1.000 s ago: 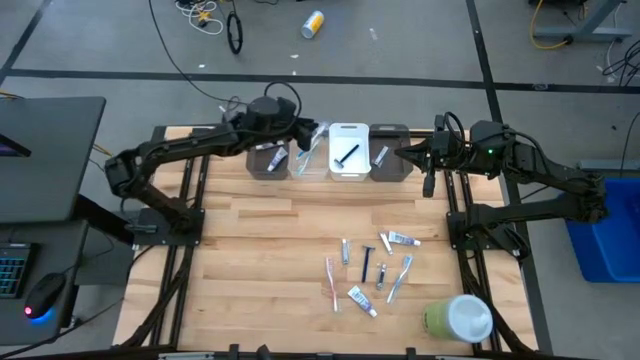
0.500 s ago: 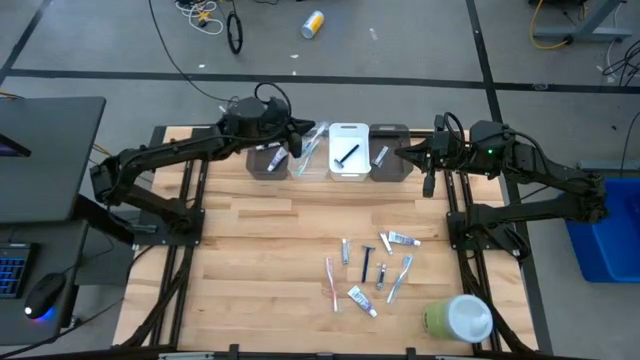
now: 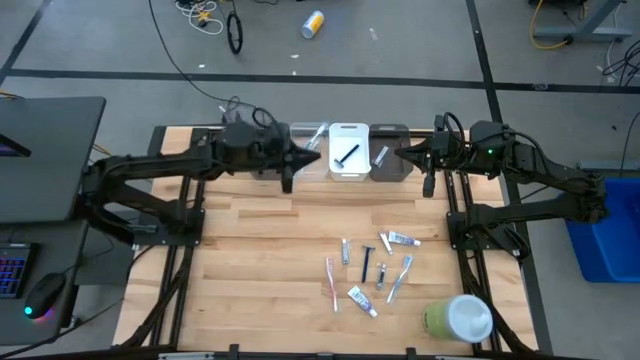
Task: Pick & Place Travel size toiletries
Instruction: Put the white toothpaste into the left black bin
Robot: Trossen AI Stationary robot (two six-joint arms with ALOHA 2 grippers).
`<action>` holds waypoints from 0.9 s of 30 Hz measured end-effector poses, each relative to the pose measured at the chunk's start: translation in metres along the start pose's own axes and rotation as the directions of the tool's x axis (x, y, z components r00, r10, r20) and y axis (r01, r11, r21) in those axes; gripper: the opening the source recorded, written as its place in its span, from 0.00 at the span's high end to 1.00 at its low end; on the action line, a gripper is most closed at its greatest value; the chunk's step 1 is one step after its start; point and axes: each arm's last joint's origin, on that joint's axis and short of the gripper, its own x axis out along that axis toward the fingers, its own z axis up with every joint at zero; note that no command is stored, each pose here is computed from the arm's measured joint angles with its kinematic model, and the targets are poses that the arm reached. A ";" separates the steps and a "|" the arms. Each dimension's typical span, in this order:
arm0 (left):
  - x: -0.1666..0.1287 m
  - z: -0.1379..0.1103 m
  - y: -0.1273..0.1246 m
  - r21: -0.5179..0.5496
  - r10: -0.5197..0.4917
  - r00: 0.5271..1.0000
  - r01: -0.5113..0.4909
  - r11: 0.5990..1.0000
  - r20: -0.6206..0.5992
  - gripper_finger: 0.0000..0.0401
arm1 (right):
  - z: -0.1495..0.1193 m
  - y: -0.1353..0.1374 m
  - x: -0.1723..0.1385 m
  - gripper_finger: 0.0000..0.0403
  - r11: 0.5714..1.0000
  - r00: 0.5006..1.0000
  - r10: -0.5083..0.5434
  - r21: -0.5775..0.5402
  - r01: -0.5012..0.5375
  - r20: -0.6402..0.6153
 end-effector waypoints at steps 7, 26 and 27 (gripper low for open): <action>-0.011 -0.003 -0.036 0.094 -0.122 0.992 0.122 0.988 -0.006 0.99 | 0.000 0.000 0.000 0.99 1.000 1.000 0.011 -0.004 -0.011 0.001; -0.045 -0.002 -0.082 0.248 -0.193 0.981 0.182 0.952 0.019 0.99 | 0.000 0.018 -0.004 0.99 0.979 0.980 0.201 -0.021 -0.201 0.003; -0.047 0.001 -0.082 0.245 -0.191 0.981 0.176 0.953 0.039 0.99 | 0.000 0.019 -0.006 0.99 0.979 0.979 0.204 -0.014 -0.204 0.005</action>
